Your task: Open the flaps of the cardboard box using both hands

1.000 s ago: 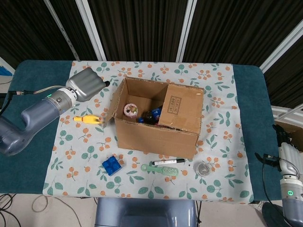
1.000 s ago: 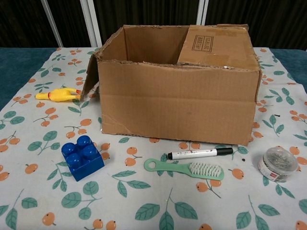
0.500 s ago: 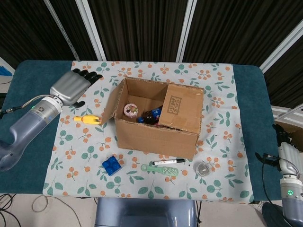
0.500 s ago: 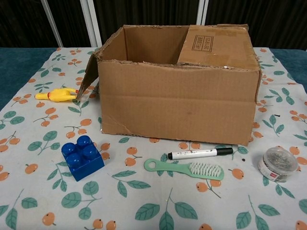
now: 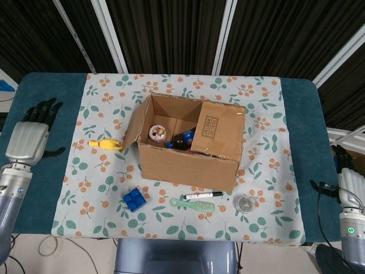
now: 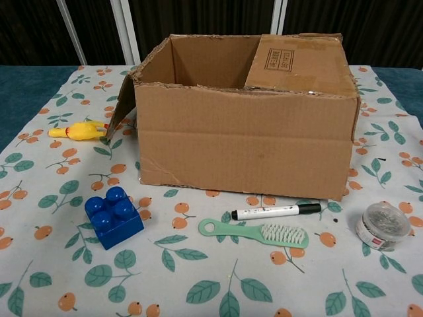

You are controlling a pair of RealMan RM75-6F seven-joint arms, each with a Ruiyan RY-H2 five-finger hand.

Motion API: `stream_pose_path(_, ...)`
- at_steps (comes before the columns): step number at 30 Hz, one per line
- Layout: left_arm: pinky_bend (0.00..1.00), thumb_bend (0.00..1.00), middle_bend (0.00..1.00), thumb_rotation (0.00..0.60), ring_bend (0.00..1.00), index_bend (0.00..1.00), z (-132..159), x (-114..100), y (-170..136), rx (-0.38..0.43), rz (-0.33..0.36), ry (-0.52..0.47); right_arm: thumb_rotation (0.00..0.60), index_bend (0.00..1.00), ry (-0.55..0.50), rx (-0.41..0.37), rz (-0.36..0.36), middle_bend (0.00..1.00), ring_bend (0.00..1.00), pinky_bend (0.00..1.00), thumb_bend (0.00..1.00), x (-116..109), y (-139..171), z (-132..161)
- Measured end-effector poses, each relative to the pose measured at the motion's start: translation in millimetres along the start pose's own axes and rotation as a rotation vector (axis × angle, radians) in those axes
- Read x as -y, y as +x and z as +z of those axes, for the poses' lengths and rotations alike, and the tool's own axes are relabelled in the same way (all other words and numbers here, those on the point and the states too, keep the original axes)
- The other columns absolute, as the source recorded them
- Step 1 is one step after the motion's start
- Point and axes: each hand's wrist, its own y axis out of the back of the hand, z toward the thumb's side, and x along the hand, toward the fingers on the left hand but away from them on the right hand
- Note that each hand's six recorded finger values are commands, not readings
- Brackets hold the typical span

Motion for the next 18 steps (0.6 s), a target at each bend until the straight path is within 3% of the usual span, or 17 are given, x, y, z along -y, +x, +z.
stream_pose_path(5,0.11,0.1,0.0,0.6,0.02,0.0,-16,28,-31,-0.07,0.025,-0.025,0.6,0.0,0.048,-0.029,-0.012,0.0,0.0,0.21,0.26,-11,-5,5)
stream_pose_path(10,0.11,0.1,0.0,0.6,0.01,0.0,-27,39,-41,-0.096,0.038,-0.041,0.6,0.0,0.105,-0.103,-0.04,0.0,0.0,0.21,0.26,-31,-21,25)
stream_pose_path(14,0.11,0.1,0.0,0.6,0.01,0.0,-31,44,-43,-0.098,0.023,-0.072,0.6,0.0,0.188,-0.212,-0.05,0.0,0.0,0.21,0.27,-48,-39,55)
stream_pose_path(18,0.11,0.1,0.0,0.6,0.01,0.0,-32,43,-41,-0.096,0.026,-0.095,0.6,0.04,0.262,-0.35,-0.064,0.01,0.01,0.21,0.3,-61,-62,102)
